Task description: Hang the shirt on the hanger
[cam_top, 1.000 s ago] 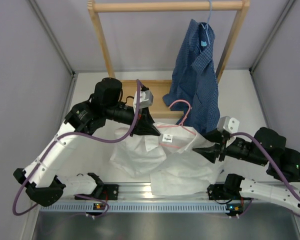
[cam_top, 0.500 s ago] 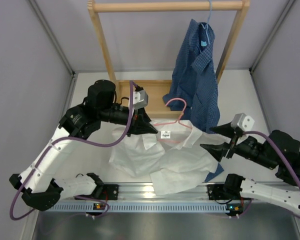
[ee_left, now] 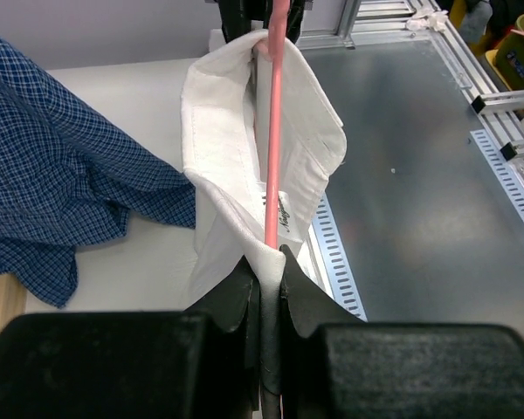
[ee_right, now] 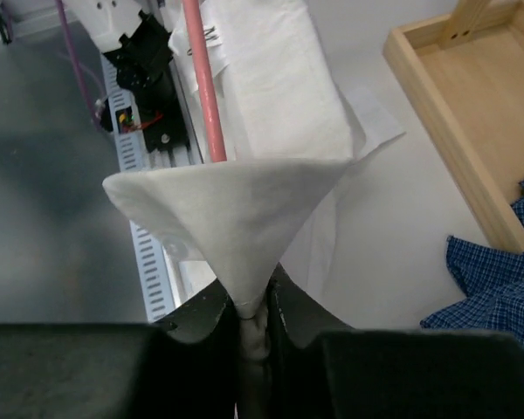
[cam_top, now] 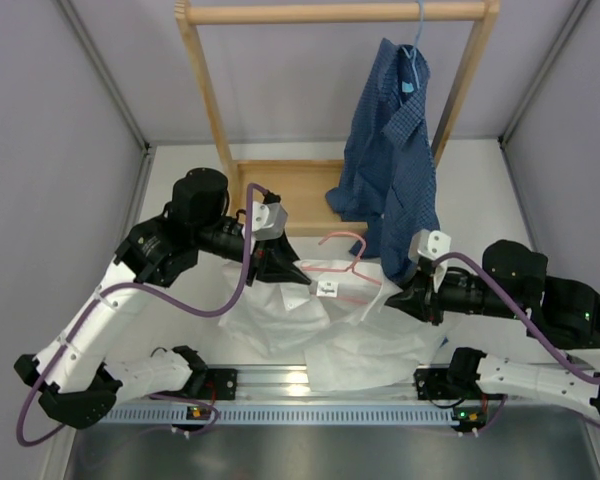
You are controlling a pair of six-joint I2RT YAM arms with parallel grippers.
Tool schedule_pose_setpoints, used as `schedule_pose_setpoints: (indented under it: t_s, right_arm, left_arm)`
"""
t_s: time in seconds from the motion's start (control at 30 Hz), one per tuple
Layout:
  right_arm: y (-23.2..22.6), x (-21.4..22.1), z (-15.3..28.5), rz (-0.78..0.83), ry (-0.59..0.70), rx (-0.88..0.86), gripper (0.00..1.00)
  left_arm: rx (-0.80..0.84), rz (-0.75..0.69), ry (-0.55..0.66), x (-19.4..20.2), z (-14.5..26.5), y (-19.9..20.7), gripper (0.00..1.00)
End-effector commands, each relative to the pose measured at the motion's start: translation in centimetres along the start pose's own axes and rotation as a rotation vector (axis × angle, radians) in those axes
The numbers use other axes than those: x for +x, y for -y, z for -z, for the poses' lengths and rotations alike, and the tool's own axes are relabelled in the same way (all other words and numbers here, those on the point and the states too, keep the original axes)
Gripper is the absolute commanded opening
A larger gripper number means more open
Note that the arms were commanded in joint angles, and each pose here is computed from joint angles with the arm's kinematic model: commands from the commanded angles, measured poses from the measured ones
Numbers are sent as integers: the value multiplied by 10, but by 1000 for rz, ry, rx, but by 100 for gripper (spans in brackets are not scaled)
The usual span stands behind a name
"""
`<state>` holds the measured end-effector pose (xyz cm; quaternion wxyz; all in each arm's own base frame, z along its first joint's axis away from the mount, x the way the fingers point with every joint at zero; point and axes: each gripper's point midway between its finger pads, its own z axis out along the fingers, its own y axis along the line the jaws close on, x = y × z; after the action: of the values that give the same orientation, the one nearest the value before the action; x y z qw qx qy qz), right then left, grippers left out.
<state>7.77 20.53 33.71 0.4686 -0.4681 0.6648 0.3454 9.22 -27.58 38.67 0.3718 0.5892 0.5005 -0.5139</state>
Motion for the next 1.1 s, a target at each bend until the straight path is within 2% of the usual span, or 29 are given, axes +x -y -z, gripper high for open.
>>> schedule_pose_setpoints:
  t_s: [0.0, 0.03, 0.17, 0.2, 0.3, 0.33, 0.37, 0.4, 0.6, 0.7, 0.87, 1.0, 1.07]
  right_arm:
    - [-17, -5, 7, 13, -3, -94, 10]
    - [-8, -7, 9, 19, 6, -42, 0]
    - [23, -20, 22, 16, 90, 143, 0]
    - [28, -24, 28, 9, 125, 179, 0]
    - [43, -33, 32, -5, 174, 267, 0]
    - [45, -35, 33, -8, 179, 284, 0]
    - [52, -36, 32, -16, 170, 321, 0]
    - [56, -38, 32, -23, 173, 344, 0]
    - [86, -64, 52, -122, 302, 539, 0]
    - [87, -74, 51, -137, 329, 541, 0]
    - [93, -78, 30, -164, 305, 564, 0]
    - [101, -81, 17, -201, 298, 606, 0]
    - [101, -82, 12, -224, 312, 605, 0]
  left_arm:
    - [17, -114, 53, -19, 3, 5, 0]
    - [0, -108, 49, -19, 3, 2, 0]
    - [-165, -48, 35, -23, 6, -28, 0]
    - [-247, -17, 37, -25, 9, -39, 7]
    - [-450, 24, 90, -40, 23, -68, 51]
    - [-488, 20, 111, -48, 28, -71, 60]
    - [-523, 14, 136, -56, 33, -74, 73]
    - [-594, 31, 160, -62, 42, -80, 98]
    - [-817, 64, 385, -103, 90, -74, 98]
    - [-865, 174, 441, -90, 93, -80, 98]
    - [-963, 402, 403, -42, 75, -121, 90]
    - [-1091, 439, 387, -27, 65, -137, 86]
    - [-1149, 447, 379, -22, 63, -146, 77]
